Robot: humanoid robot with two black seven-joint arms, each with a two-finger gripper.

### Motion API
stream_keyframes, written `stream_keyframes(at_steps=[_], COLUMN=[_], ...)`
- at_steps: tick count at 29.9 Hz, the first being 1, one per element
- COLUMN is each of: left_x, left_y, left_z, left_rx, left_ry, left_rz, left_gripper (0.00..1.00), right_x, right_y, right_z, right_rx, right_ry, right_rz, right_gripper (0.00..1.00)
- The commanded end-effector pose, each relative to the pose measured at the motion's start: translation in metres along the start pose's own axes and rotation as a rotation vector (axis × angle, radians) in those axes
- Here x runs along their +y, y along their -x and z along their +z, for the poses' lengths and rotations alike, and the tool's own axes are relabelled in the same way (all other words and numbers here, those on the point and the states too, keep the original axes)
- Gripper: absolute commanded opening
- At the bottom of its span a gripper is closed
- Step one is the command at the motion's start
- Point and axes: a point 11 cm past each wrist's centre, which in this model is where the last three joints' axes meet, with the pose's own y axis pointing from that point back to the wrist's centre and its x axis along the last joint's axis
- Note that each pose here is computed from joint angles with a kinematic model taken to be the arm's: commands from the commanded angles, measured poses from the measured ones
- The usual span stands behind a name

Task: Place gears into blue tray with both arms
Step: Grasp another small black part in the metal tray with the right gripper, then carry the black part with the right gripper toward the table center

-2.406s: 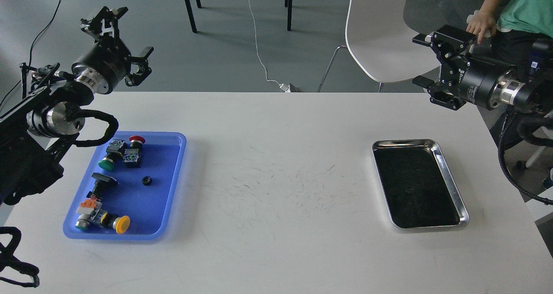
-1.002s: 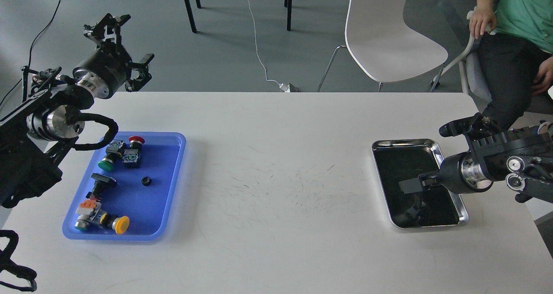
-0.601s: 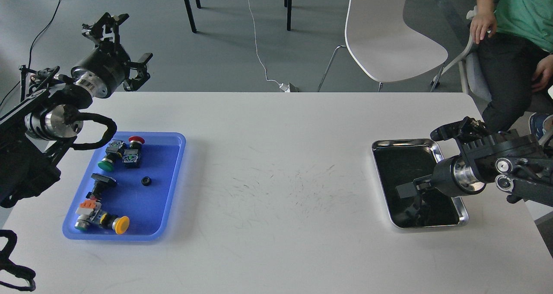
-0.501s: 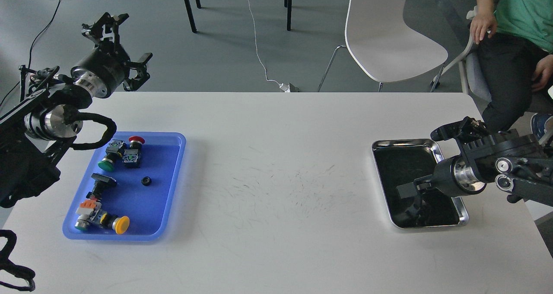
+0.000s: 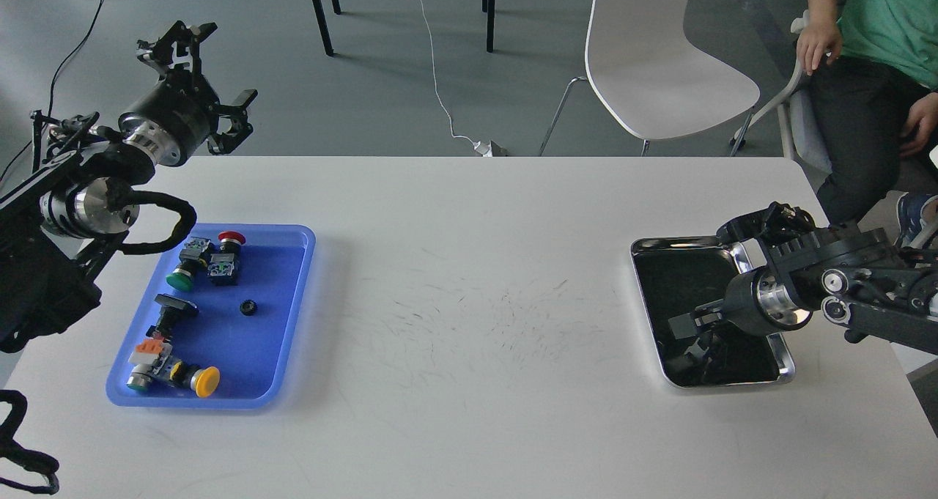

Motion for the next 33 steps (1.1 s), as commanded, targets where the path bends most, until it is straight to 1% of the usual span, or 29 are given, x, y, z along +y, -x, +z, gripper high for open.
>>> stream_keyframes(at_steps=[1, 3, 4, 5, 7, 8, 9, 13, 17, 19, 21, 27, 30, 33], left_x=[0.000, 0.000, 0.000, 0.000, 0.000, 0.000, 0.000, 0.000, 0.000, 0.000, 0.000, 0.000, 0.000, 0.000], left_y=[0.000, 0.000, 0.000, 0.000, 0.000, 0.001, 0.000, 0.001, 0.000, 0.000, 0.000, 0.001, 0.001, 0.001], left_z=[0.000, -0.001, -0.001, 0.000, -0.001, -0.001, 0.000, -0.001, 0.000, 0.000, 0.000, 0.000, 0.000, 0.000], left_rx=[0.000, 0.001, 0.001, 0.000, 0.001, 0.001, 0.000, 0.001, 0.000, 0.000, 0.000, 0.000, 0.000, 0.000], left_ry=[-0.002, -0.002, -0.002, -0.002, -0.002, -0.002, -0.002, -0.002, -0.002, -0.003, -0.003, -0.002, -0.002, -0.002], left_rz=[-0.001, 0.000, 0.000, 0.001, 0.000, -0.002, 0.001, -0.002, -0.001, 0.001, 0.001, -0.002, -0.002, -0.002], left_gripper=[0.98, 0.98, 0.98, 0.98, 0.98, 0.98, 0.98, 0.98, 0.98, 0.98, 0.98, 0.98, 0.98, 0.98], right_x=[-0.003, -0.004, -0.003, -0.003, -0.003, -0.003, -0.003, -0.003, -0.002, 0.000, 0.001, 0.015, 0.034, 0.054], right_y=[-0.002, -0.003, -0.003, -0.003, -0.002, -0.002, -0.002, -0.002, -0.005, -0.008, -0.009, -0.026, -0.039, -0.052], right_z=[0.002, 0.002, 0.002, 0.003, 0.004, 0.004, 0.004, 0.003, 0.003, 0.002, 0.001, -0.002, -0.006, -0.021], right_rx=[-0.002, 0.003, 0.006, 0.008, 0.012, 0.013, 0.013, 0.013, 0.016, 0.020, 0.020, 0.032, 0.043, 0.056], right_ry=[0.012, 0.012, 0.014, 0.019, 0.021, 0.020, 0.020, 0.017, 0.015, 0.016, 0.014, 0.007, -0.007, -0.048], right_rz=[0.001, 0.001, 0.002, -0.001, -0.004, -0.004, -0.005, -0.004, 0.001, 0.008, 0.010, 0.051, 0.093, 0.135], right_gripper=[0.62, 0.54, 0.48, 0.45, 0.43, 0.39, 0.33, 0.16, 0.07, 0.06, 0.02, 0.02, 0.02, 0.02])
